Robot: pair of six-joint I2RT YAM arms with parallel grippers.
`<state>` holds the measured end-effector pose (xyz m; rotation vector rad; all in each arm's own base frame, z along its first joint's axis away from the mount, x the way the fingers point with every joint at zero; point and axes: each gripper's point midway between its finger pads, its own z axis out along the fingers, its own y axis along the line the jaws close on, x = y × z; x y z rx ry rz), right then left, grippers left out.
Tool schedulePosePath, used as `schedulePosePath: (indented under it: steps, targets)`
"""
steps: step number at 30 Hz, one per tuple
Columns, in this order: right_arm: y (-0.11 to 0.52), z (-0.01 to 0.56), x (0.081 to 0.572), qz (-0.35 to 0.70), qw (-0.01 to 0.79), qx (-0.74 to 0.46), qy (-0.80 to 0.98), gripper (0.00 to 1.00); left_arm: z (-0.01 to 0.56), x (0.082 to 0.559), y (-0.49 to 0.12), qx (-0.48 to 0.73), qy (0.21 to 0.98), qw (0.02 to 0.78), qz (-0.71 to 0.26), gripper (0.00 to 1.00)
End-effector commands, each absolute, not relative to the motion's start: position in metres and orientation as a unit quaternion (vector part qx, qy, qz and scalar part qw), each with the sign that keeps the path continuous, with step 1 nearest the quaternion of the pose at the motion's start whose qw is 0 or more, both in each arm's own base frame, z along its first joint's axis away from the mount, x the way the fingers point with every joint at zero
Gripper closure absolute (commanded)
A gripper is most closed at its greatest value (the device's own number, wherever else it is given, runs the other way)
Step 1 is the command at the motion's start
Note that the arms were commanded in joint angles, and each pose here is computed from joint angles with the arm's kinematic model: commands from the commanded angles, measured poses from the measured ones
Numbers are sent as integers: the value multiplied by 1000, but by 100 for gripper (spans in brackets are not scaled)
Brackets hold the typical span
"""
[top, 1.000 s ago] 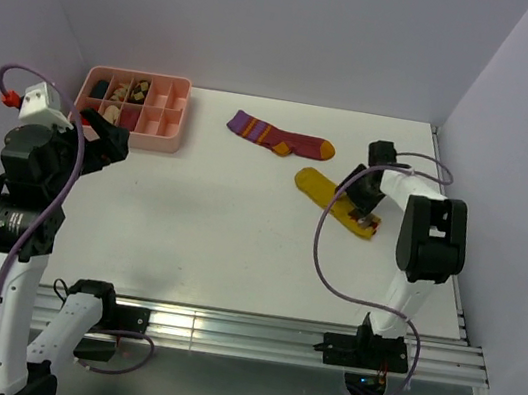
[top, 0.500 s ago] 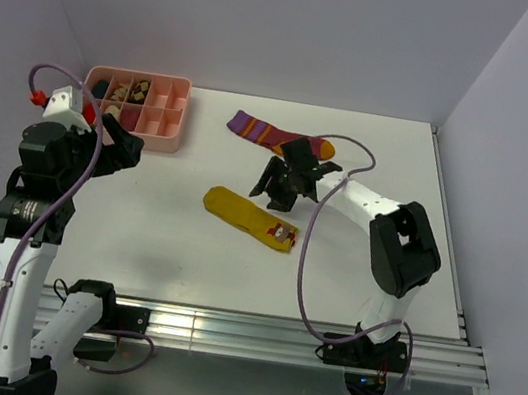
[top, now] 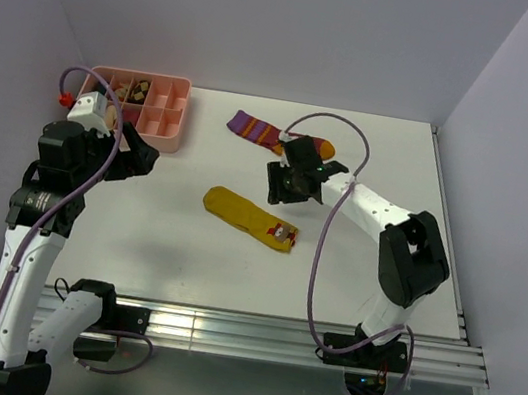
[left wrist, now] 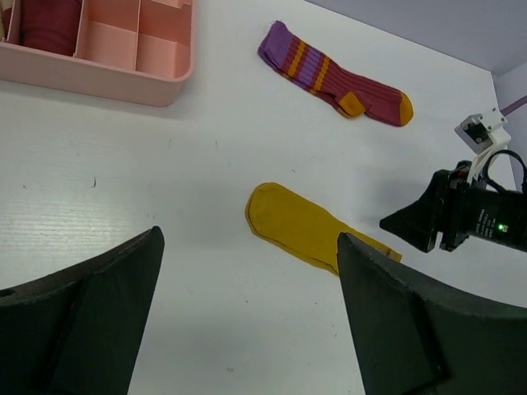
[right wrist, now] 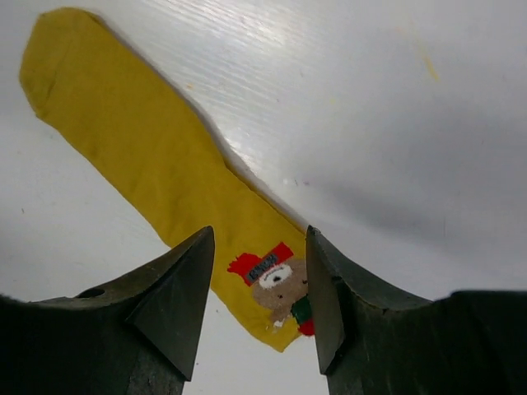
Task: Roll the socks
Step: Move the sock to the center of the board.
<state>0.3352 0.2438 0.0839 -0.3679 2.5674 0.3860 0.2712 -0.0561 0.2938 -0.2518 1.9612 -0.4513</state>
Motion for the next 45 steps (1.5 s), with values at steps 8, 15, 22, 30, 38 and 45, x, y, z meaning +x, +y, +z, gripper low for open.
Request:
schedulePosePath:
  steps: [8,15,22,30,38,45]
  targets:
    - [311,76,353,104,272,-349,891,43,290,271,-59,-85,828,524,-177,9]
    - [349,38,336,68,267,-381,882,44,281,274,-62,-87,833,514,-184,9]
    - [328,11,361,-7,269,-214,939,50,271,279,-65,-74,833,515,-189,8]
    - [298,16,390,38,233,-13,972,56,255,290,-82,-56,833,508,-211,8]
    - [320,136,409,175,336,-67,923,46,236,299,-140,48,831,502,-233,7]
    - [237,186,373,174,401,-9,899,29,204,298,-210,188,826,488,-208,7]
